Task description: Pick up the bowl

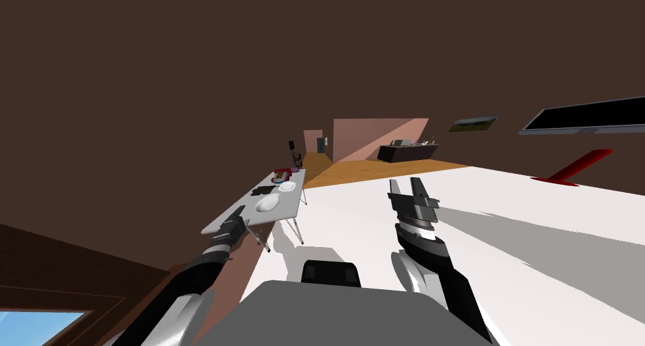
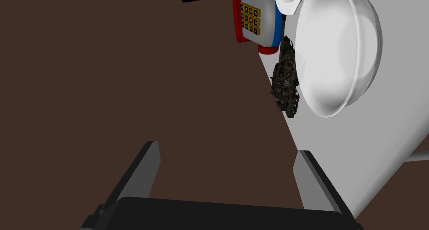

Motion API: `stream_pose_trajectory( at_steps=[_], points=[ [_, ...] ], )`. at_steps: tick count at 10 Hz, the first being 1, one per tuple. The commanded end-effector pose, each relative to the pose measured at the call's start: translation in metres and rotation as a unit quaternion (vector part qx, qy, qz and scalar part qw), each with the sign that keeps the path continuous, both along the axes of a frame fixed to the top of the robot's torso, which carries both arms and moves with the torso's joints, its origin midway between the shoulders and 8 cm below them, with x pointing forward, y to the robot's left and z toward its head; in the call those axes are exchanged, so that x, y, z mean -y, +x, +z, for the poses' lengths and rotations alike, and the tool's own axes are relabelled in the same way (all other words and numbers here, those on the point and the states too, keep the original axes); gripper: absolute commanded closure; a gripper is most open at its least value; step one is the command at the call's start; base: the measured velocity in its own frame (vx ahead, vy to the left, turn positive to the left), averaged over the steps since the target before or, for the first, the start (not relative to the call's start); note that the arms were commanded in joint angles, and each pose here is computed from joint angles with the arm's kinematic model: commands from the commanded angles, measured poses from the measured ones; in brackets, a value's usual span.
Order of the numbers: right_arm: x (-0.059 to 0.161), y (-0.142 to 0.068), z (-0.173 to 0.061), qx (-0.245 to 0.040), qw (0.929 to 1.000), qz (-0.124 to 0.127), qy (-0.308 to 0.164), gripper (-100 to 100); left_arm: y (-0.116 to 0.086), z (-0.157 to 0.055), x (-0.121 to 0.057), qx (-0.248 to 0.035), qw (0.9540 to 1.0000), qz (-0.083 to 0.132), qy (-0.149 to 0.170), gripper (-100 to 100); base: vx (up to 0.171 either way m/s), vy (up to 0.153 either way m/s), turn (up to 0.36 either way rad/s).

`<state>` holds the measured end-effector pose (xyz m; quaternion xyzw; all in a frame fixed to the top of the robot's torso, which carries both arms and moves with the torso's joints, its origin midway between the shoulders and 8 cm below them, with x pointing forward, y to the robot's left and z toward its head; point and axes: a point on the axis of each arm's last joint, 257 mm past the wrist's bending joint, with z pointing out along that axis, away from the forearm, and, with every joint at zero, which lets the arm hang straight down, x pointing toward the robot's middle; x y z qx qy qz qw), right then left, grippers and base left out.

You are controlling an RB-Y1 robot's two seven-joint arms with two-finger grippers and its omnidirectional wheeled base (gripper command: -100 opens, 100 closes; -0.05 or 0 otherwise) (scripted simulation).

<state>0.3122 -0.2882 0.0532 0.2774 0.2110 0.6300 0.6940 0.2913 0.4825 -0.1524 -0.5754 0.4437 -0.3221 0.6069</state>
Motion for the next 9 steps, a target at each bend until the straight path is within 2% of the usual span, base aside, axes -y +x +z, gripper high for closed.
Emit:
stream_pose_trajectory(
  at_steps=[1,4,6,9],
  points=[
    [0.000,0.000,0.000,0.000,1.0000,0.000,0.000,0,-0.005,-0.009,-0.006,-0.019,0.9997,0.009,-0.011,-100,0.039,-0.054,0.000],
    [0.000,0.000,0.000,0.000,1.0000,0.000,0.000,0,-0.019,-0.020,-0.024,-0.049,0.9977,0.031,-0.034,-100,0.038,-0.050,-0.008],
    [0.000,0.000,0.000,0.000,1.0000,0.000,0.000,0,-0.022,-0.030,-0.026,-0.066,0.9963,0.036,-0.042,-100,0.032,-0.024,0.002],
    [0.000,0.000,0.000,0.000,1.0000,0.000,0.000,0,-0.034,-0.039,-0.041,-0.094,0.9919,0.054,-0.066,-100,0.049,-0.028,-0.002]
  ],
)
